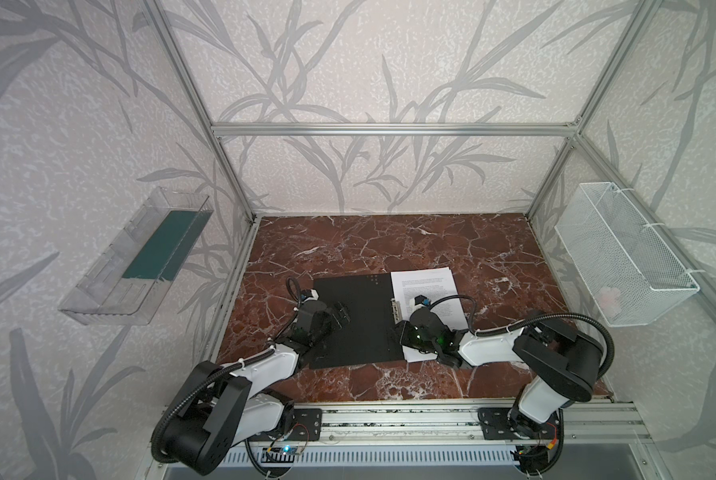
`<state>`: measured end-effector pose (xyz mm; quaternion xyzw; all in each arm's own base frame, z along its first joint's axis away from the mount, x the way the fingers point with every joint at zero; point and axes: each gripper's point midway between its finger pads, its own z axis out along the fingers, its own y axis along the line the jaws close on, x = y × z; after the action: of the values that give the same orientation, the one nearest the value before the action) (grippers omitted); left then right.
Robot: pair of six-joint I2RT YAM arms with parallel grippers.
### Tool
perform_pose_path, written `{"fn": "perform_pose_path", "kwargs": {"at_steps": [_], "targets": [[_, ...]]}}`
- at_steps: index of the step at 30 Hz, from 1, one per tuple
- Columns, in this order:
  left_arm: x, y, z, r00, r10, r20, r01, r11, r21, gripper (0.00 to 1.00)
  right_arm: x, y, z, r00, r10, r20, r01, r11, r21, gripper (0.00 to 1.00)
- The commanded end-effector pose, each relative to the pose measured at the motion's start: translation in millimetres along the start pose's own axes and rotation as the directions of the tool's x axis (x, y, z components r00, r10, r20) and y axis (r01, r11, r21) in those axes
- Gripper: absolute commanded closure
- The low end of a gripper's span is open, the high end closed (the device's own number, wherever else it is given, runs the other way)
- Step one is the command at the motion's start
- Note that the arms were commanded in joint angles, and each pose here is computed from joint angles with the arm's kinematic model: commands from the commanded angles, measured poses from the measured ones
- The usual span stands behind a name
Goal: Put the files into the folder
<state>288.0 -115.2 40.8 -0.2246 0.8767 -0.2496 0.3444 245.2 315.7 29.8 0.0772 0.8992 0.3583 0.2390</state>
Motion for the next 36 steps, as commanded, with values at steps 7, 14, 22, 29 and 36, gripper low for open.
{"fn": "perform_pose_path", "kwargs": {"at_steps": [7, 14, 22, 29, 36], "targets": [[41, 39, -7, 0.985, -0.013, -0.171, -0.012, 0.989, -0.149, 0.01, -18, 25, -34, 0.992, -0.129, 0.005, 0.129, 0.992, -0.011, 0.51], [17, -17, -10, 0.985, 0.016, -0.174, -0.015, 1.000, 0.008, 0.01, -67, 25, -86, 0.963, -0.259, 0.068, 0.259, 0.966, 0.018, 0.31], [-6, -6, -37, 0.995, 0.096, -0.039, -0.098, 0.994, -0.043, 0.01, -114, -52, -140, 0.971, -0.206, 0.124, 0.193, 0.975, 0.109, 0.17], [-10, 28, -47, 0.996, 0.089, -0.020, -0.091, 0.987, -0.132, 0.01, -110, -101, -132, 0.991, -0.050, 0.124, 0.038, 0.994, 0.100, 0.17], [-11, 45, -37, 0.998, 0.012, -0.064, -0.021, 0.991, -0.135, 0.01, -104, -140, -129, 0.989, -0.001, 0.146, -0.028, 0.979, 0.200, 0.18]]}}
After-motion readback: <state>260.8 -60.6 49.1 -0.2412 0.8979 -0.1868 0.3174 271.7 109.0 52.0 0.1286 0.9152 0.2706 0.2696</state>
